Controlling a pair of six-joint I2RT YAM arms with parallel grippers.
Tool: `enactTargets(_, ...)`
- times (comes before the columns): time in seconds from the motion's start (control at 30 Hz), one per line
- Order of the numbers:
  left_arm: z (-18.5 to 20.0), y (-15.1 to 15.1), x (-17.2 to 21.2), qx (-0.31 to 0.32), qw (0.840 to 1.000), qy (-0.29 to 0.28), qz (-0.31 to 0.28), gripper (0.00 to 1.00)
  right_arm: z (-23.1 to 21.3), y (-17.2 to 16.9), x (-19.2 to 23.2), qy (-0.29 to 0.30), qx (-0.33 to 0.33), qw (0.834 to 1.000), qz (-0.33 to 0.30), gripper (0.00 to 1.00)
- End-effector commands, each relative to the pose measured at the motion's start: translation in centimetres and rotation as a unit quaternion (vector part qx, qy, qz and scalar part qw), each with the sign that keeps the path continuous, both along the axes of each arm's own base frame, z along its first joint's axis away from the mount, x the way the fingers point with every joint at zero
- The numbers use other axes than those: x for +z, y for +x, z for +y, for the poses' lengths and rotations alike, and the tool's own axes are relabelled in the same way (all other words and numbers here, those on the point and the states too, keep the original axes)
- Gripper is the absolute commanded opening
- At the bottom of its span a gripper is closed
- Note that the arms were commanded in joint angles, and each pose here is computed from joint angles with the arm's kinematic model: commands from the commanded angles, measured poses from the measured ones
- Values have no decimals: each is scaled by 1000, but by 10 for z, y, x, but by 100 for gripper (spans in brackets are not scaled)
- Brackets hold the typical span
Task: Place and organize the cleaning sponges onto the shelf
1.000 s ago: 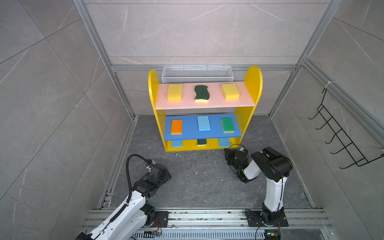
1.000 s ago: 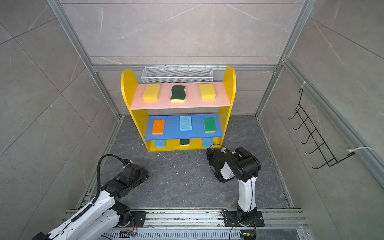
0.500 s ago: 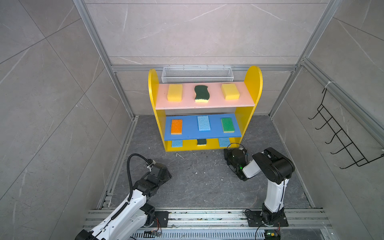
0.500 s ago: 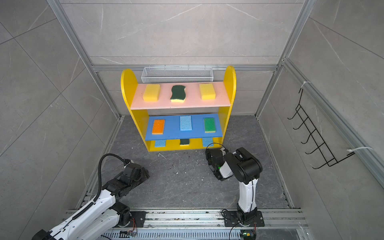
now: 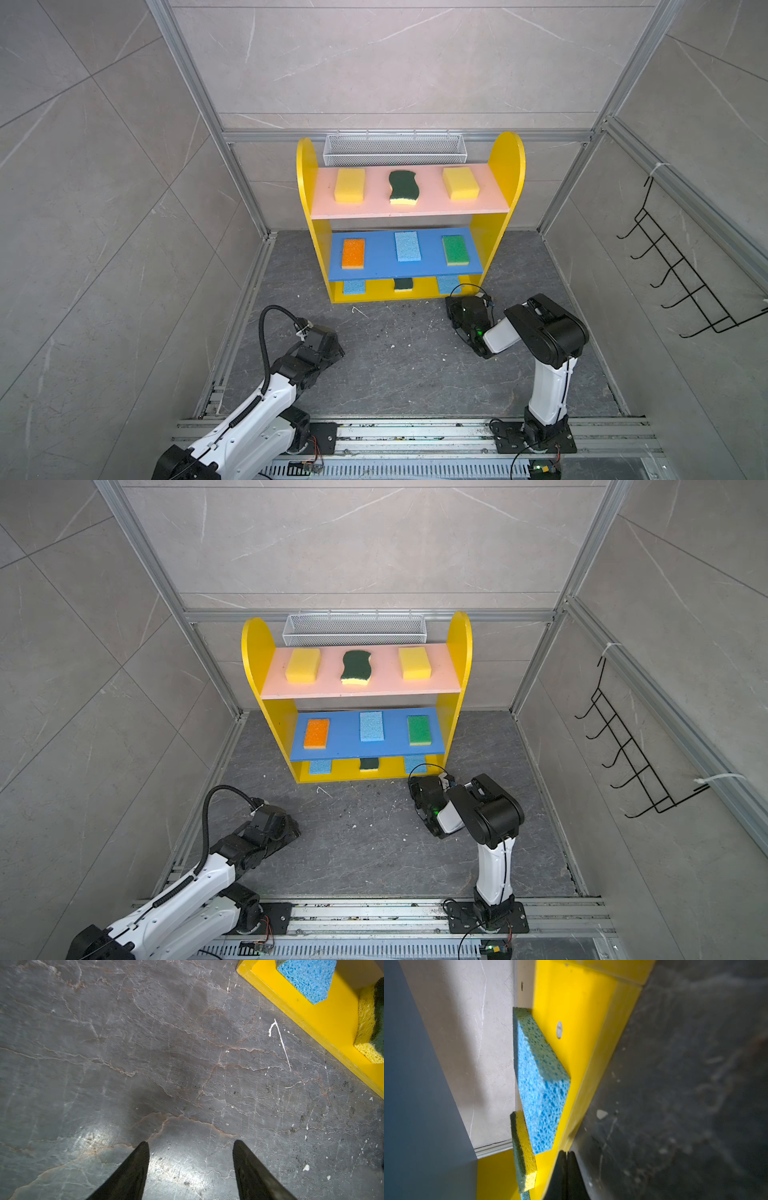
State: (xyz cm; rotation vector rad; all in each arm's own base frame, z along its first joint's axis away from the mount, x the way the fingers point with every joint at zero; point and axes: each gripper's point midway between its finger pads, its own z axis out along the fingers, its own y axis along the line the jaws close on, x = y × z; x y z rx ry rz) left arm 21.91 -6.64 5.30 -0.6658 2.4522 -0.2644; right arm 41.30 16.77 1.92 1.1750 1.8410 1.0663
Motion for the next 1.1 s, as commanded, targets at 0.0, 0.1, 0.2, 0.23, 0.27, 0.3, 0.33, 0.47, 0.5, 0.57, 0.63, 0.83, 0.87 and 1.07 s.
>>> enactTargets(0.0, -3, 13, 17, 2, 1000, -2, -29, 67, -21, -50, -88, -69, 6, 988, 138, 0)
enactTargets(0.1, -3, 13, 15, 4, 1000, -2, -28, 67, -21, -49, -88, -66, 5, 989, 134, 0)
enactTargets(0.2, -3, 14, 15, 5, 1000, -3, -28, 67, -20, -49, -88, -67, 6, 988, 137, 0)
enactTargets(0.23, -3, 14, 14, 5, 1000, -4, -28, 67, -20, -49, -88, -66, 5, 988, 136, 0)
enactTargets(0.27, -3, 14, 14, 5, 1000, -4, -27, 67, -21, -49, -88, -66, 5, 988, 136, 0)
enactTargets(0.3, -4, 14, 14, 4, 1000, -3, -26, 67, -21, -48, -89, -65, 4, 989, 135, 0)
enactTargets(0.33, -4, 14, 14, 4, 1000, -3, -26, 67, -20, -48, -88, -64, 5, 989, 132, 0)
enactTargets(0.47, -3, 14, 14, 5, 1000, -3, -26, 67, -19, -47, -90, -57, 5, 990, 125, 0)
enactTargets(0.5, -3, 13, 13, 5, 1000, -3, -26, 67, -19, -47, -89, -55, 5, 991, 123, 0)
enactTargets(0.57, -2, 12, 11, 6, 1000, -2, -24, 67, -19, -46, -89, -52, 5, 992, 118, 0)
enactTargets(0.63, -2, 13, 11, 8, 1000, -2, -25, 67, -19, -46, -90, -50, 4, 992, 119, 0)
enactTargets(0.83, -3, 13, 11, 7, 1000, -3, -25, 67, -16, -44, -90, -51, 8, 991, 126, 0)
enactTargets(0.87, -2, 13, 10, 8, 1000, -3, -24, 67, -16, -43, -90, -51, 9, 991, 127, 0)
enactTargets(1.07, -3, 13, 10, 8, 1000, -3, -23, 67, -13, -40, -91, -49, 11, 990, 133, 0)
